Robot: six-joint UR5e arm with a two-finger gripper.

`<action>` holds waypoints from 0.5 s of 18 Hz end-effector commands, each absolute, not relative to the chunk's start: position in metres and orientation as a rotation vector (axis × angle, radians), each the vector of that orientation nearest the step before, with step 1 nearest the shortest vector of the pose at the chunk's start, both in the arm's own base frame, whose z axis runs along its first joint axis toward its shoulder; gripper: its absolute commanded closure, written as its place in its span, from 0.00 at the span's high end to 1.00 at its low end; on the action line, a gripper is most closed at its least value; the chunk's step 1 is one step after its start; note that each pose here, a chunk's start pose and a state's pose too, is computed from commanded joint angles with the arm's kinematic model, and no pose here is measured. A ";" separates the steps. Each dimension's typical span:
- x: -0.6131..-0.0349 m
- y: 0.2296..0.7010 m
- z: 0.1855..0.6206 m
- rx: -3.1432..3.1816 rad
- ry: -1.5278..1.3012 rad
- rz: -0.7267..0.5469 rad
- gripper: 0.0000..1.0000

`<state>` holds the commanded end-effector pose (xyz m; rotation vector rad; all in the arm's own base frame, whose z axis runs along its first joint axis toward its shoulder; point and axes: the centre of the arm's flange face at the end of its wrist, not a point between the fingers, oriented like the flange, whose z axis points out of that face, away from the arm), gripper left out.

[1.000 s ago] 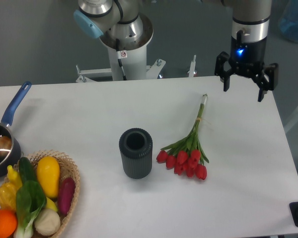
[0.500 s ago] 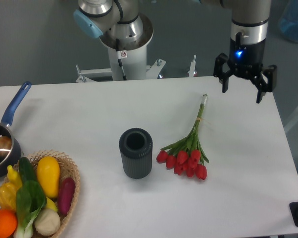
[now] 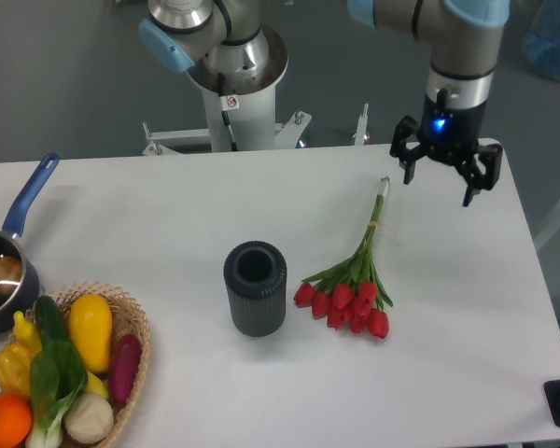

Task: Pick up the flowers from the table
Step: 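Move the open gripper over the green tulip stems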

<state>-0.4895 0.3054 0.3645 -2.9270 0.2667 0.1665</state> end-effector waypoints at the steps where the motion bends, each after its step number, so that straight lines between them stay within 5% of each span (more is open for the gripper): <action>1: -0.492 0.303 0.359 -2.931 0.259 0.152 1.00; 9: -0.494 0.306 0.302 -2.957 0.243 -0.005 1.00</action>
